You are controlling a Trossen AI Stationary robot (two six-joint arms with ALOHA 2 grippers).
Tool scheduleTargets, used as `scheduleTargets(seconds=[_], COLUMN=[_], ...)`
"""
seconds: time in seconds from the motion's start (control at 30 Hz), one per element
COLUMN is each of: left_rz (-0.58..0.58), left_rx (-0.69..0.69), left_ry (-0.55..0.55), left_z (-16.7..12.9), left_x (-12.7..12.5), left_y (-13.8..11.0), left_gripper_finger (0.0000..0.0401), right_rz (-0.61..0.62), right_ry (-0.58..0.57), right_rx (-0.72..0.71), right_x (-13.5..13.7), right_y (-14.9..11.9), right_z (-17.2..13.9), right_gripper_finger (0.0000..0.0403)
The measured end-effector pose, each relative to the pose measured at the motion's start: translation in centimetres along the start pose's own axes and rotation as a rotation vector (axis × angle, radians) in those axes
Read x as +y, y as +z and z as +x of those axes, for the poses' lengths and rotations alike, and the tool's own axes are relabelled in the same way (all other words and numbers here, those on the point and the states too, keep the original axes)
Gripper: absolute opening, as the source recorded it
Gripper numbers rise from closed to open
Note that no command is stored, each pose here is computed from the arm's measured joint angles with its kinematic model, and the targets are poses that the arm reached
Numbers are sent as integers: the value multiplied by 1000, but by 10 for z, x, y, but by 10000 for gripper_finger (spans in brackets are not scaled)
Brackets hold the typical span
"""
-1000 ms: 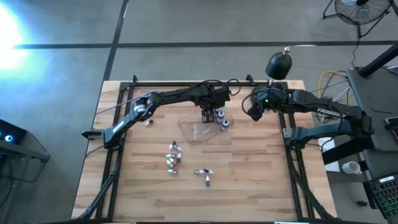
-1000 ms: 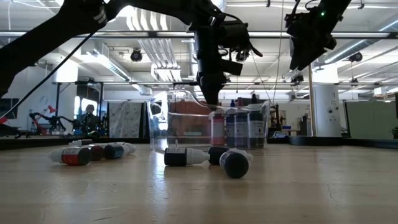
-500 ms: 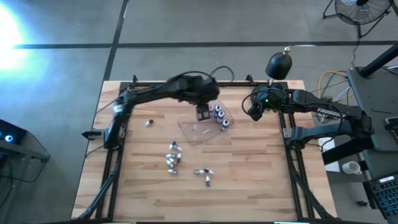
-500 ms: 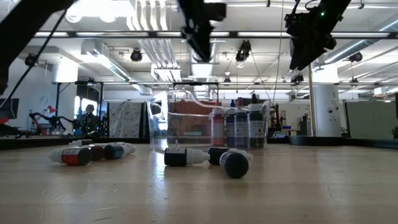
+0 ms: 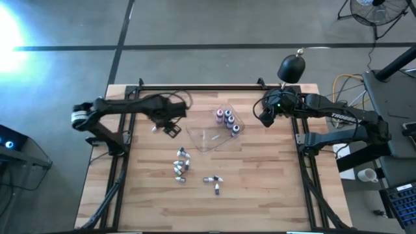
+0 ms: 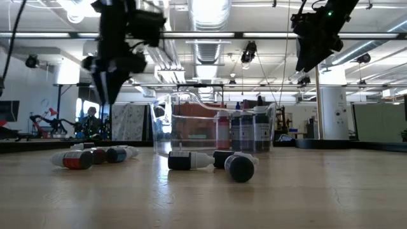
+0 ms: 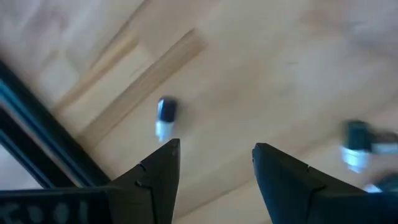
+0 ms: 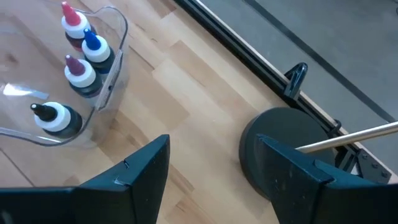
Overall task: Pick & Place food coloring
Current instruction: Put the top left small red food coloring bottle into the transparent bin
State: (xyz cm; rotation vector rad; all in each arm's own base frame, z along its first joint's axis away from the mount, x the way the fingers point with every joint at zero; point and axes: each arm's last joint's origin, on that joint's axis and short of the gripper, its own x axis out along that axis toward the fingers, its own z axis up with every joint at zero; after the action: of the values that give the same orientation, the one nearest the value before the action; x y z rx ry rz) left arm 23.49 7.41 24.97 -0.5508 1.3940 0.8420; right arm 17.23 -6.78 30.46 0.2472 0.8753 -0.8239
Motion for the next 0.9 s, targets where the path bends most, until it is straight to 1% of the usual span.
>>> scheduleTargets(seconds=[0.1,0.17,0.23,0.3,0.37,0.53,0.7,0.9], left_rz=[-79,-91,-58,-18,6,97,109,147], left_rx=[37,82,110,109,73,-9,11,-3], left_ry=[27,58,77,108,124,96,111,100], left_z=[22,35,47,55,62,75,88,98], left_x=[15,23,27,28,28,26,33,38], left_y=[-12,-18,-23,-26,-26,-22,-22,-22], left_gripper_finger=[175,175,175,175,175,174,174,174], right_rz=[0,0,0,0,0,4,10,61], right_ry=[0,5,31,51,67,78,103,108], right_rx=[0,1,10,17,22,26,35,39], right_x=[0,0,1,2,2,2,3,3], right_y=[0,0,0,0,-1,-1,-1,-1], right_z=[0,0,0,0,0,0,0,0], right_gripper_finger=[228,228,228,228,228,228,228,228])
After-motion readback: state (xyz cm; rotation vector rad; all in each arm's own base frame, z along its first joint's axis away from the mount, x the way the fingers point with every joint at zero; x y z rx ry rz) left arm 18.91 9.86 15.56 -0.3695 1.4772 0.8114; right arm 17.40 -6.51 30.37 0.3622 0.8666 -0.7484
